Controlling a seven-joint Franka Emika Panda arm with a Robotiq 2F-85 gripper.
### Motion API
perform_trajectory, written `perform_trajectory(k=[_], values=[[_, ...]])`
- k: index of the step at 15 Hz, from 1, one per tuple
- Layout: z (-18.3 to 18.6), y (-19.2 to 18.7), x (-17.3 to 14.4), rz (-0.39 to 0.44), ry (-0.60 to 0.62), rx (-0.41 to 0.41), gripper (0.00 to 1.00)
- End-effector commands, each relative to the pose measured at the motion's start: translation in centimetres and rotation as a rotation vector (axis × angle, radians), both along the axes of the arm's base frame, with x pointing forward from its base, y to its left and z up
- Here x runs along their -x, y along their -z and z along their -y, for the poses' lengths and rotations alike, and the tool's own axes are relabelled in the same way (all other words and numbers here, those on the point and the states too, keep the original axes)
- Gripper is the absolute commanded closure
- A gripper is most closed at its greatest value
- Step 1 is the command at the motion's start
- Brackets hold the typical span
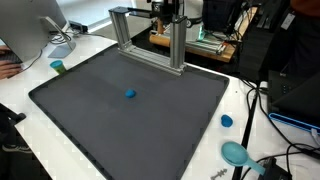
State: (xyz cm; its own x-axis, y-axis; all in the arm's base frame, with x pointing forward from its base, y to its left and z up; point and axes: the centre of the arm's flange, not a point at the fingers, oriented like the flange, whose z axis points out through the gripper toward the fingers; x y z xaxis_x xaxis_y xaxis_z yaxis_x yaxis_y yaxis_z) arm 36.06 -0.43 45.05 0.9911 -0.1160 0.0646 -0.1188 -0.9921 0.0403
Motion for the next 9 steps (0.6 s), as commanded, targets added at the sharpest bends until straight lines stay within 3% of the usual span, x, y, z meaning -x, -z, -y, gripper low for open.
perform_trajectory(k=[1, 6, 9], values=[[-0.57, 0.59, 0.8, 0.026, -0.013, -0.024, 0.0], [-0.61, 1.26, 1.33, 0.029, -0.022, -0.037, 0.0], [-0.61, 1.4, 1.77, 0.039, -0.027, -0.049, 0.11]])
